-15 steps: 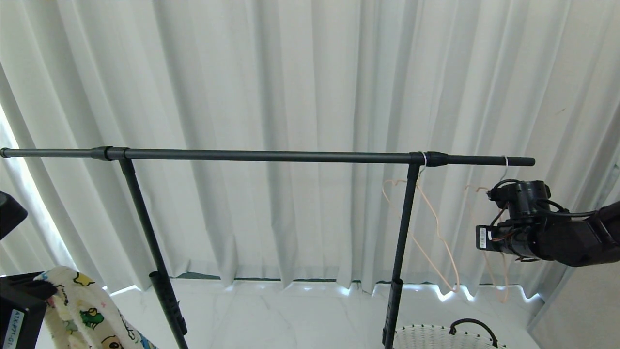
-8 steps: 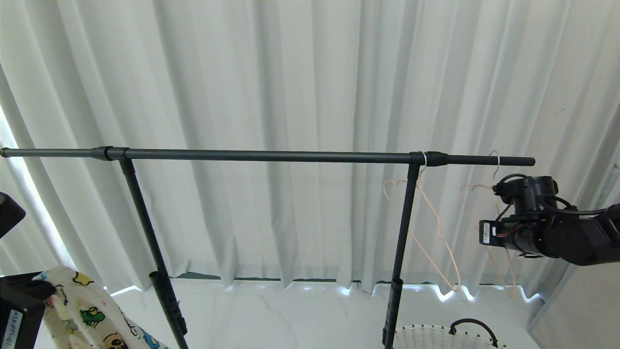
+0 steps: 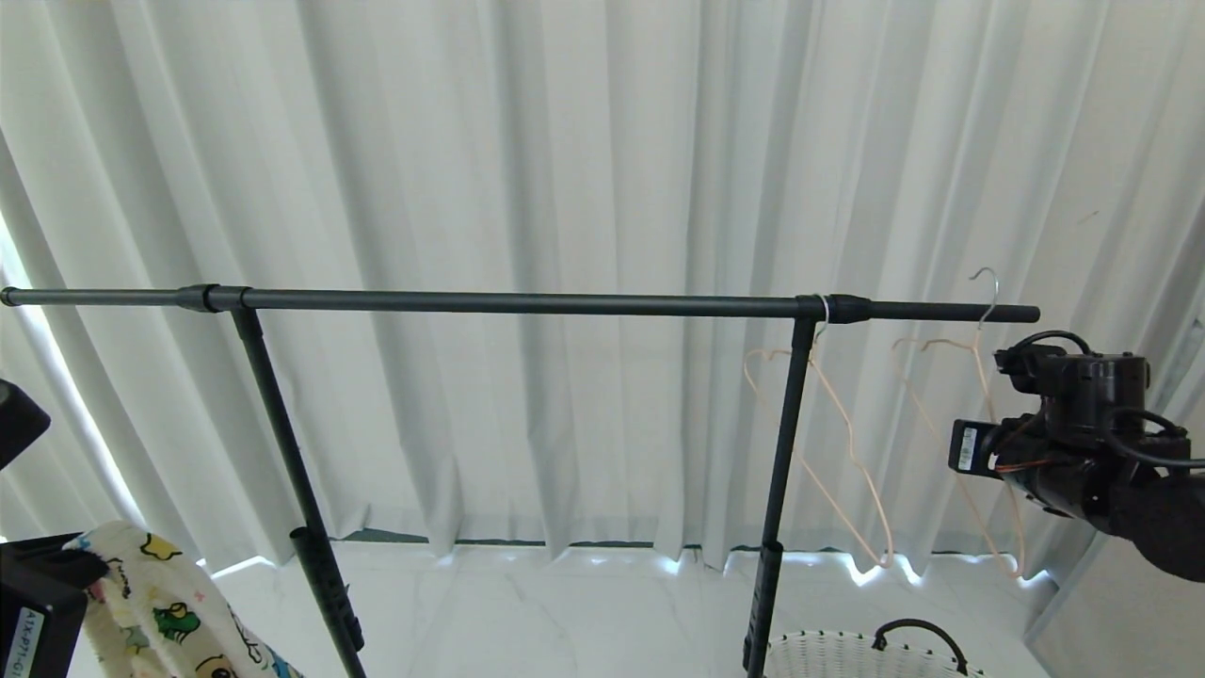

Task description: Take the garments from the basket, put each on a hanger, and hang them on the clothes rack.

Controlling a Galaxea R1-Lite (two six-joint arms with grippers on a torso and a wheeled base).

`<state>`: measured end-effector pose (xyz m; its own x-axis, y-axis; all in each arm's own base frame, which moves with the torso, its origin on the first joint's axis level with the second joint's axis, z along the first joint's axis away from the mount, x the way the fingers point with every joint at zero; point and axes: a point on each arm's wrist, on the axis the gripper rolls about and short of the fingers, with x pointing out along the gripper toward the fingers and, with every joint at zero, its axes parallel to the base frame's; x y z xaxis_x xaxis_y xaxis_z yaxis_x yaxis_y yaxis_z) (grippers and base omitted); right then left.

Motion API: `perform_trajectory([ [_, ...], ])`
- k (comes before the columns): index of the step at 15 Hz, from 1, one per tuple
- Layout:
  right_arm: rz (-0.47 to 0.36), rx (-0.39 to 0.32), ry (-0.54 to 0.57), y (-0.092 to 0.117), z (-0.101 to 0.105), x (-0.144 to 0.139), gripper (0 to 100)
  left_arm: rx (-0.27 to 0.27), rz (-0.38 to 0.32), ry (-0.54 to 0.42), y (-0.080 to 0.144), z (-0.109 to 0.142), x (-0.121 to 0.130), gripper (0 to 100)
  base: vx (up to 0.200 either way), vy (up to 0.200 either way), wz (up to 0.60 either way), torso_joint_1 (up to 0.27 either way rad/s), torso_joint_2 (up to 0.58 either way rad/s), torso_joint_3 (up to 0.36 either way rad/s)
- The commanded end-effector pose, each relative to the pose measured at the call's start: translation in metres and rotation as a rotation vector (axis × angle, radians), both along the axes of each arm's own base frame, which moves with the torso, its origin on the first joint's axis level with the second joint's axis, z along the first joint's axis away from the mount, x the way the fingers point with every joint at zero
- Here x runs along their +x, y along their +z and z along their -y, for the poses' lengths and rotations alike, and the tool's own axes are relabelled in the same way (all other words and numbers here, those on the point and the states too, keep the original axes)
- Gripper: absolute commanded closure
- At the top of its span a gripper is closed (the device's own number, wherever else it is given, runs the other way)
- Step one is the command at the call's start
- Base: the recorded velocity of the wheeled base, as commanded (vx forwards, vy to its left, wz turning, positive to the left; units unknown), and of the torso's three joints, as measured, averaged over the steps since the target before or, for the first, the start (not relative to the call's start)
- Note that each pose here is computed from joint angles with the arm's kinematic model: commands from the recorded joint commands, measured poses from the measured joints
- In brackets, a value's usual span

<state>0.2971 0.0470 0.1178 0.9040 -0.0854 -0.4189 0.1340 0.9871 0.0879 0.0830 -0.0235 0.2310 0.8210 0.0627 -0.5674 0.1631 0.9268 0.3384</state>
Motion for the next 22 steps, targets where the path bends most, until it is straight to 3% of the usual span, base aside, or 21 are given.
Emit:
perform_trajectory([
  [1,0.059,-0.009,0.031,-0.003,-0.003,-0.021,100,-0.003,0.007,0.000,0.000,-0.001,-0.003,100,0.000,0.000,0.00,0.000,0.00,0.000],
  [3,0.087,-0.072,0.080,-0.005,-0.004,-0.037,100,-0.002,0.008,-0.001,-0.004,-0.003,-0.008,100,0.000,0.000,0.00,0.000,0.00,0.000],
  [7,0.117,-0.113,0.122,0.005,-0.001,-0.077,100,0.000,0.003,-0.001,-0.011,-0.005,-0.014,100,0.000,0.000,0.00,0.000,0.00,0.000],
  [11,0.131,-0.213,0.167,0.008,0.008,-0.115,100,-0.010,0.056,-0.007,-0.018,-0.003,-0.007,100,-0.200,0.000,0.00,0.005,0.00,0.002],
  [15,0.148,-0.228,0.185,0.012,0.010,-0.130,100,0.054,0.080,-0.057,-0.030,-0.002,-0.005,100,-0.200,0.000,0.00,-0.001,0.00,0.006],
  [22,0.129,-0.230,0.246,0.019,0.006,-0.152,100,0.049,0.074,-0.056,-0.031,-0.002,-0.005,100,-0.200,0.000,0.00,-0.002,0.00,0.003],
])
